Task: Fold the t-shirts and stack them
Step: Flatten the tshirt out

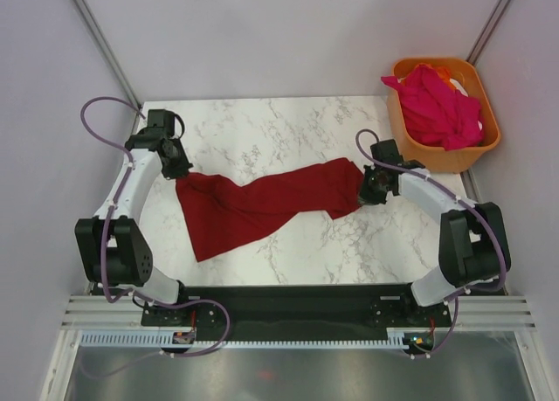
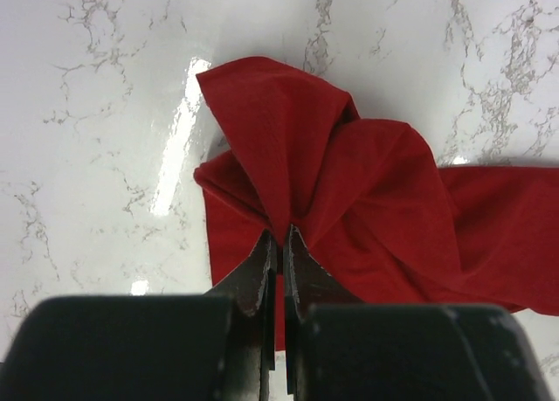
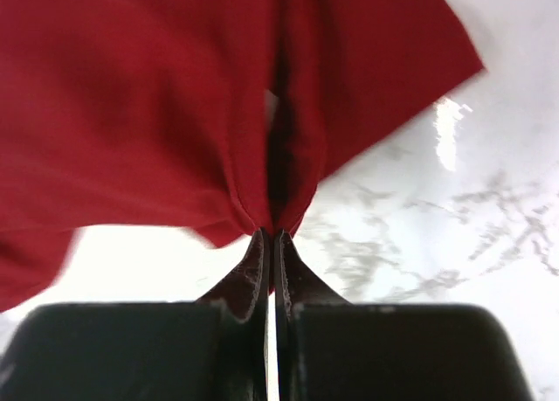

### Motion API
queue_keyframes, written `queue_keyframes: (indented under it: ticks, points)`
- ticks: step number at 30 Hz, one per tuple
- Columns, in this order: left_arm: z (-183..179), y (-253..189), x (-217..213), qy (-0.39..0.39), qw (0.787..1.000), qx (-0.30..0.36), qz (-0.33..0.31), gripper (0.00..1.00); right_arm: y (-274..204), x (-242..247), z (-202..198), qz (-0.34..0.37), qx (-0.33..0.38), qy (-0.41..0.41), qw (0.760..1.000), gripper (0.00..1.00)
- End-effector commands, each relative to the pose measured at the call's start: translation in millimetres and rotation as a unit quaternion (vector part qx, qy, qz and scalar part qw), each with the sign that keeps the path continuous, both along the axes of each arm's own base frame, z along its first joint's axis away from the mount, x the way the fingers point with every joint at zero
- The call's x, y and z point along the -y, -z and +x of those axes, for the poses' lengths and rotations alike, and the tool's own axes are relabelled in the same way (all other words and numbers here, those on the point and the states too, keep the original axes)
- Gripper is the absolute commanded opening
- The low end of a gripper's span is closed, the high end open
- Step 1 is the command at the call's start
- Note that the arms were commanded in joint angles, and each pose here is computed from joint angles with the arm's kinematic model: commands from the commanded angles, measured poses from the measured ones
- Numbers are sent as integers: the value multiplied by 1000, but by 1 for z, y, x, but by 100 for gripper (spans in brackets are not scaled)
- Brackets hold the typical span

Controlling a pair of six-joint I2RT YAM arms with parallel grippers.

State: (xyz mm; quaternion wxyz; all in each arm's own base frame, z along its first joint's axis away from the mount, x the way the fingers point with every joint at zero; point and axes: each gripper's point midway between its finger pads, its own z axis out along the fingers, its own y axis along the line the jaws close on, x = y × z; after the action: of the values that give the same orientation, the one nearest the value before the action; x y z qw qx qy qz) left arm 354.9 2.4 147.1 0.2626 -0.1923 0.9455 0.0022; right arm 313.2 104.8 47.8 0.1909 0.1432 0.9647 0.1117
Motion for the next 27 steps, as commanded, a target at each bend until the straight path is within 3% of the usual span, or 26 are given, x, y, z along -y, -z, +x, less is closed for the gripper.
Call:
queue_keyframes:
  ticks: [1,2,3,4,5,6,7,8,9,11,12,15,23,27]
  points:
    - [9,-30,-5,-7,998,55,11,2,-105,-37,43,105,118,-22,987,0]
    - [9,-32,-6,-6,998,57,14,2,-123,-44,58,122,133,-17,983,0]
    - [11,-34,-5,-6,998,59,13,2,-182,-54,90,156,191,-12,969,0]
    - [13,-38,-4,-4,998,65,10,2,-206,-63,106,181,206,-16,962,0]
    - [14,-38,-3,-4,998,64,7,2,-198,-70,134,199,188,0,962,0]
    - [16,-36,-3,-4,998,60,7,2,-252,-77,163,225,241,-2,944,0]
    - [19,-38,-2,-2,998,62,4,2,-258,-82,181,243,242,-2,939,0]
    - [21,-37,-1,-1,998,60,2,2,-219,-79,214,249,206,16,946,0]
    - [24,-36,1,3,998,57,-4,2,-243,-79,235,267,227,23,936,45]
    - [28,-21,2,4,999,32,-5,2,-187,-57,273,244,192,69,948,86]
    - [28,-18,2,5,1000,21,-7,2,-186,-50,280,236,193,77,949,98]
    - [29,-1,1,5,1000,-8,-2,2,-153,-36,279,208,167,88,960,98]
    - [37,0,-1,4,1000,-13,4,2,-176,-21,244,81,225,58,969,98]
    - [36,3,-4,-2,1000,-17,9,2,-154,-14,234,21,198,51,979,98]
